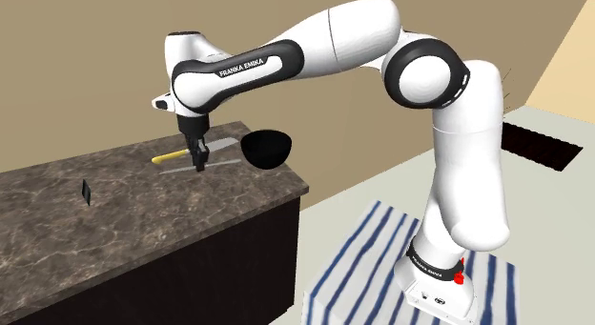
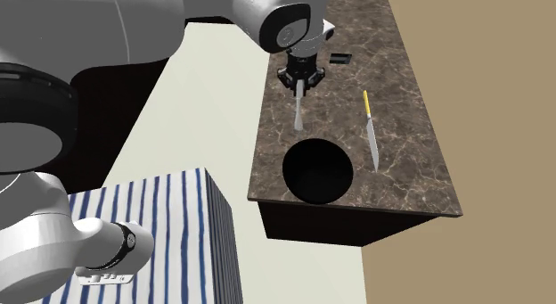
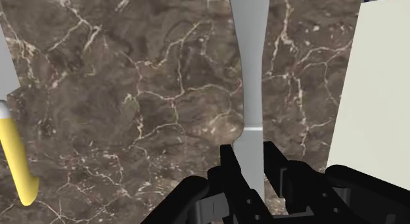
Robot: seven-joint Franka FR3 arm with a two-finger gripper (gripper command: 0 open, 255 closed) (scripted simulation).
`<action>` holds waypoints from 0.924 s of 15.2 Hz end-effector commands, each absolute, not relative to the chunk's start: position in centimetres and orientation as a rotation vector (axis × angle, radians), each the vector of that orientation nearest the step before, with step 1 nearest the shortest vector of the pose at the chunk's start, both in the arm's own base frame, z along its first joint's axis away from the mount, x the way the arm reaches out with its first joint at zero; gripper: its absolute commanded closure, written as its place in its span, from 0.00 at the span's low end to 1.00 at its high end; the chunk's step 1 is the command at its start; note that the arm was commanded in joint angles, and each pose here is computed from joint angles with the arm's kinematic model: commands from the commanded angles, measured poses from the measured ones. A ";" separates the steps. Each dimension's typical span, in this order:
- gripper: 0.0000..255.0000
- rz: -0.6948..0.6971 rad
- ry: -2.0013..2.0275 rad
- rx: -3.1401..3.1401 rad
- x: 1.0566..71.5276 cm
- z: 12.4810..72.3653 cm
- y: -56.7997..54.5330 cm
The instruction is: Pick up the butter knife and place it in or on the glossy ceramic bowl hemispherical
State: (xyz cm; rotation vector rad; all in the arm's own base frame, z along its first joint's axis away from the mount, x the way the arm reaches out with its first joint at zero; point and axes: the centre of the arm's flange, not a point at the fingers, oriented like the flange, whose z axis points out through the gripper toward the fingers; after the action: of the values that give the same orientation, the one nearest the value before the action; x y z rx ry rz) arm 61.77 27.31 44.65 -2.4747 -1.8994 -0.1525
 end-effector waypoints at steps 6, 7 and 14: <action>1.00 -0.152 -1.899 -2.475 61.7 48.4 27.4; 1.00 -0.152 -1.899 -2.475 61.7 48.9 27.4; 1.00 -0.152 -1.899 -2.475 61.5 50.5 22.1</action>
State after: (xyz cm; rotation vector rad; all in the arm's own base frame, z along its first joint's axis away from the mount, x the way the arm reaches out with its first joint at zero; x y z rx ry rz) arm 61.61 23.24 50.52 -2.4754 -1.8985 -0.1518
